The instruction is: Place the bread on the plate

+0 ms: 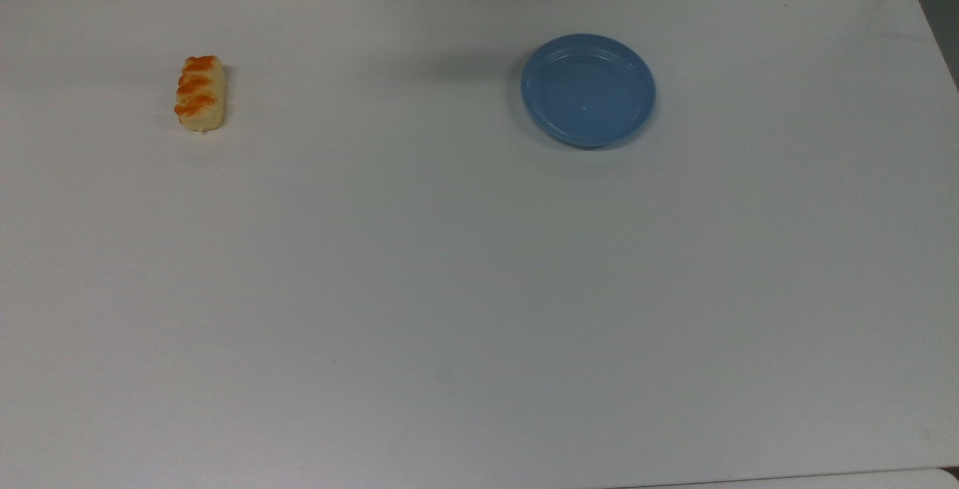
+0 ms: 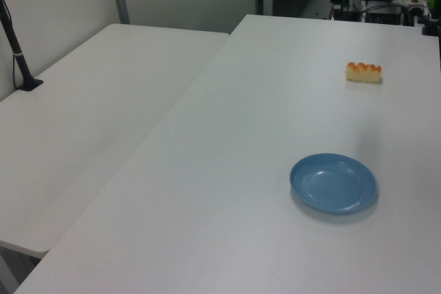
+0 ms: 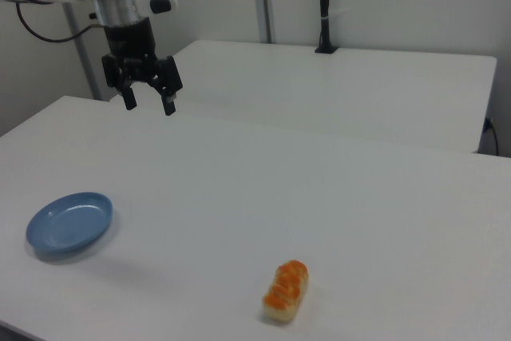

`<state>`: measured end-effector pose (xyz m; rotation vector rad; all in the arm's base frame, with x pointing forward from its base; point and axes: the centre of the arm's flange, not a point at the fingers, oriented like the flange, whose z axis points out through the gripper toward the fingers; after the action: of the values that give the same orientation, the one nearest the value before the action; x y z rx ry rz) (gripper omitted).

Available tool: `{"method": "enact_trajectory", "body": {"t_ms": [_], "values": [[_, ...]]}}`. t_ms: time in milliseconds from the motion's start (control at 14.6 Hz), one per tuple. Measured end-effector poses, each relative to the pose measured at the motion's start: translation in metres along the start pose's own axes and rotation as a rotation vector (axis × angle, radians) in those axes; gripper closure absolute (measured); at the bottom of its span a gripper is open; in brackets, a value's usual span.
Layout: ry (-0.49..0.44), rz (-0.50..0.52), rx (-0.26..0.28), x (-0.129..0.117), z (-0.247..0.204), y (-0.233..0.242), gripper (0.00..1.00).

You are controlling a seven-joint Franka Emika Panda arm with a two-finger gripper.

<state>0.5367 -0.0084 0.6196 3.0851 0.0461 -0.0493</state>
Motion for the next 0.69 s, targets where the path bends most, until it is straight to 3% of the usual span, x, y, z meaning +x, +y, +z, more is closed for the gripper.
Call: {"method": "enact_trajectory", "body": {"t_ms": [685], "values": [[-0.012, 0.009, 0.004, -0.003, 0.004, 0.029, 0.0]]}}
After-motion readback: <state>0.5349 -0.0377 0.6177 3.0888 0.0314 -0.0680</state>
